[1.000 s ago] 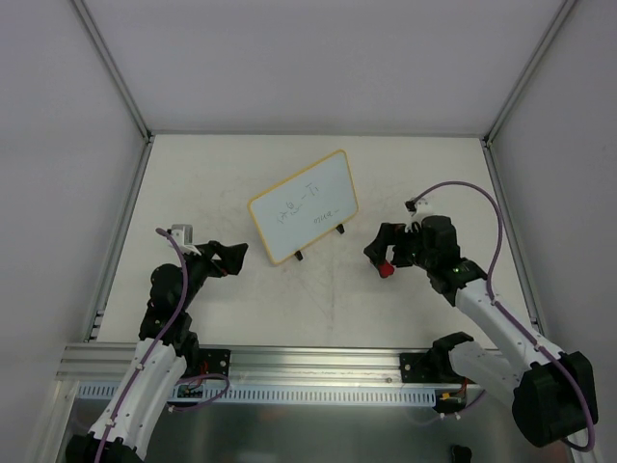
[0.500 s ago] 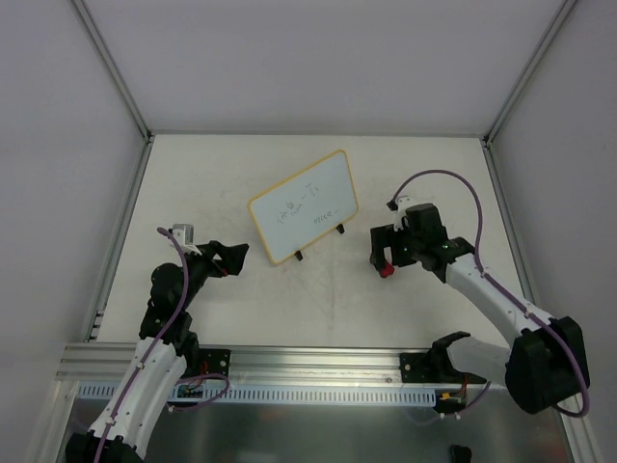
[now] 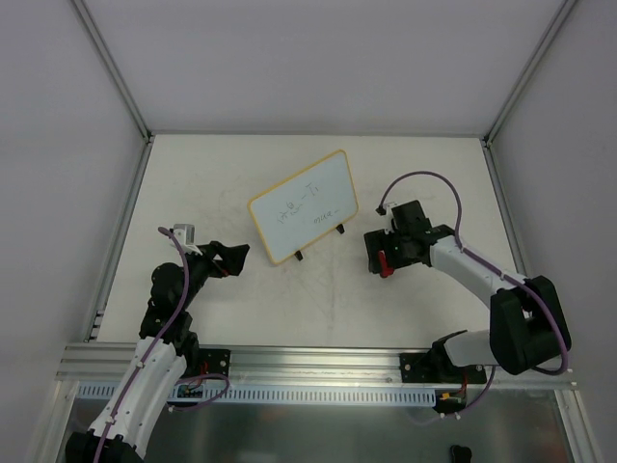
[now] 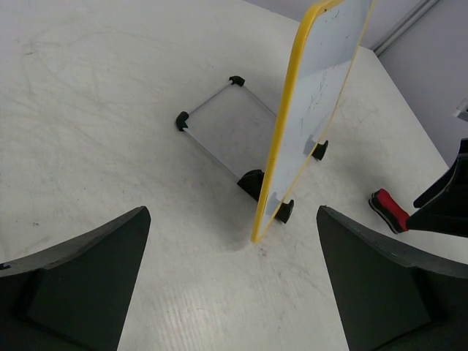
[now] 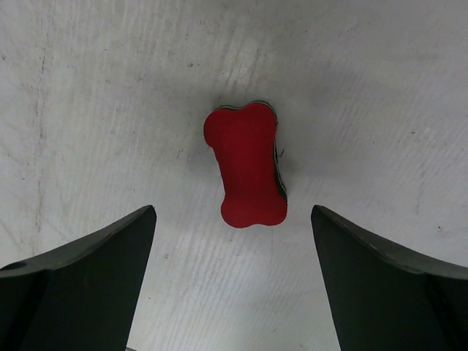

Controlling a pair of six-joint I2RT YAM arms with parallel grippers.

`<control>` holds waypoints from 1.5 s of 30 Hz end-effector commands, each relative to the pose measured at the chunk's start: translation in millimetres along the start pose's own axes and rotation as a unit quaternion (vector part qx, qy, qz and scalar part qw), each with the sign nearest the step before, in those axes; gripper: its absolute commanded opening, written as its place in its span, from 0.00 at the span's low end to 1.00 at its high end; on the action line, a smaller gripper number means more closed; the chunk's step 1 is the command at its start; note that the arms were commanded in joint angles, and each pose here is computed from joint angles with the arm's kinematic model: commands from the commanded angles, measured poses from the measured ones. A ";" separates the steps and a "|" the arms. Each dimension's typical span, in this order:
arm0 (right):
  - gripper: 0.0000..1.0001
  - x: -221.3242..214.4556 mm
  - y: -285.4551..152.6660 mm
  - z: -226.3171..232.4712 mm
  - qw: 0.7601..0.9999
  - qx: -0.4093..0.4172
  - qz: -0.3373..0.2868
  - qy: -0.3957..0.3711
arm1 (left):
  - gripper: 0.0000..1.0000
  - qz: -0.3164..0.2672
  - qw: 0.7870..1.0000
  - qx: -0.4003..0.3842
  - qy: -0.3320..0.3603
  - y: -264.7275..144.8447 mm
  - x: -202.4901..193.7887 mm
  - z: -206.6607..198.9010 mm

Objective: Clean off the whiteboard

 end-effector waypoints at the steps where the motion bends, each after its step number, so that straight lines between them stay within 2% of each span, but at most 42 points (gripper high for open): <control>1: 0.92 11.6 -4.7 -0.2 1.000 -0.017 -0.008 -0.012 | 0.99 -0.022 0.999 -0.037 0.019 1.2 16.5 -17.9; 10: 0.89 13.7 5.0 -5.2 0.998 -0.050 0.026 -0.031 | 0.99 -0.024 0.999 -0.037 0.020 1.3 17.4 -18.3; 21: 0.80 11.3 18.0 -4.4 0.996 -0.041 0.067 -0.033 | 0.99 -0.024 0.999 -0.038 0.022 1.2 17.0 -18.2; 28: 0.68 8.1 23.9 -4.8 0.994 -0.039 0.094 -0.040 | 0.99 -0.022 0.999 -0.038 0.022 1.1 16.0 -17.7; 34: 0.68 6.6 26.7 -5.2 0.992 -0.038 0.109 -0.041 | 0.99 -0.023 0.999 -0.035 0.021 1.2 16.4 -17.2; 45: 0.48 5.1 30.2 -6.2 0.991 -0.039 0.120 -0.040 | 0.99 -0.022 0.999 -0.036 0.022 1.2 16.0 -17.8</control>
Point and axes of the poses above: each gripper's point midway between its finger pads, its own y axis out along the fingers, its own z axis along the line the jaws close on, x = y × z, the point moved 2 cm from there along -y, back along the fingers, and after that the axes turned 7 degrees about -y, right-handed, at the moved point
